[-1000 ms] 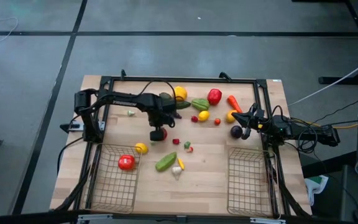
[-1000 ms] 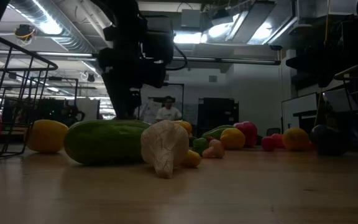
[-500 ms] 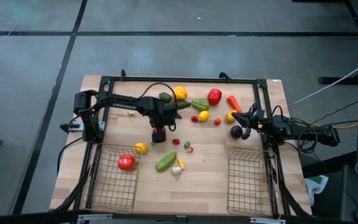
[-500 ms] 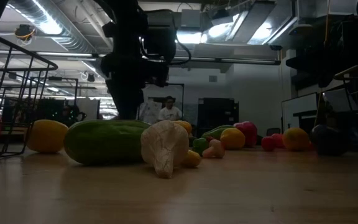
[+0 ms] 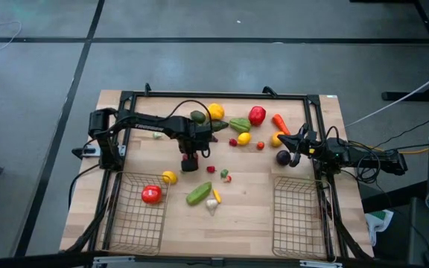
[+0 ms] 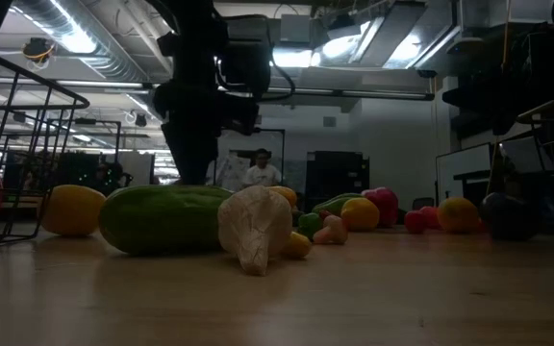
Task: Sort produce into baskets
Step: Put the red tomato into the left wire basket
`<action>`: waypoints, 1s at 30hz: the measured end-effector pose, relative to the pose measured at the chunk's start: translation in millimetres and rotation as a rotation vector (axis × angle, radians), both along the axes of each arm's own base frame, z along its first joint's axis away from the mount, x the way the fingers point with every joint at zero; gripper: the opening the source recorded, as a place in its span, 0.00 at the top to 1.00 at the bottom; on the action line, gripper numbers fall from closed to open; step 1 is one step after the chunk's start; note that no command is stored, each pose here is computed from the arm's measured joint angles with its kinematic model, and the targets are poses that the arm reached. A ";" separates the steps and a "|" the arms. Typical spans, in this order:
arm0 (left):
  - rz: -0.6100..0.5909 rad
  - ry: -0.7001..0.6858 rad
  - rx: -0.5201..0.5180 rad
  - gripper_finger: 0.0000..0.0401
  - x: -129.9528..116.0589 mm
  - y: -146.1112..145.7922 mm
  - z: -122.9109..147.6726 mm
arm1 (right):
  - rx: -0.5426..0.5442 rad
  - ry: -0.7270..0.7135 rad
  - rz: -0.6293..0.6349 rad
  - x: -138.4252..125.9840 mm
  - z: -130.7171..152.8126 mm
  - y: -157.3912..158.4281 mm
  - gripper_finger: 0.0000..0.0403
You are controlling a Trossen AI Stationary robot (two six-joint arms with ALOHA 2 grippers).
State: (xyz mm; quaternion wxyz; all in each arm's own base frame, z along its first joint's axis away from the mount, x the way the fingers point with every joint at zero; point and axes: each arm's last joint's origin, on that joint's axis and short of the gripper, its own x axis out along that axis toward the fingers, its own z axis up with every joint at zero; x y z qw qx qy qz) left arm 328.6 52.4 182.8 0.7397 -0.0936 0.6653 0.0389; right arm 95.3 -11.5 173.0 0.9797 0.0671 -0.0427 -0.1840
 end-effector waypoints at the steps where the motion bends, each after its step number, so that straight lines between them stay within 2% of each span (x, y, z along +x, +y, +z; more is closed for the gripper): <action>1: -0.002 -0.001 0.001 0.20 0.2 -0.5 0.1 | 0.000 0.000 0.000 0.0 0.0 0.0 1.00; 8: -0.005 -0.006 0.000 0.32 0.4 -2.5 1.7 | 0.000 0.000 0.000 0.0 0.1 0.0 1.00; 17: -0.003 -0.048 0.007 0.34 -6.4 -3.3 26.0 | 0.000 0.000 0.000 0.0 0.0 0.0 1.00; 26: -0.028 -0.080 0.011 0.34 -24.6 -14.9 92.7 | 0.000 0.000 0.000 0.0 0.0 0.0 1.00; 30: 0.002 -0.069 -0.001 0.34 -39.9 -27.5 125.1 | 0.000 0.000 0.000 0.0 0.0 0.0 1.00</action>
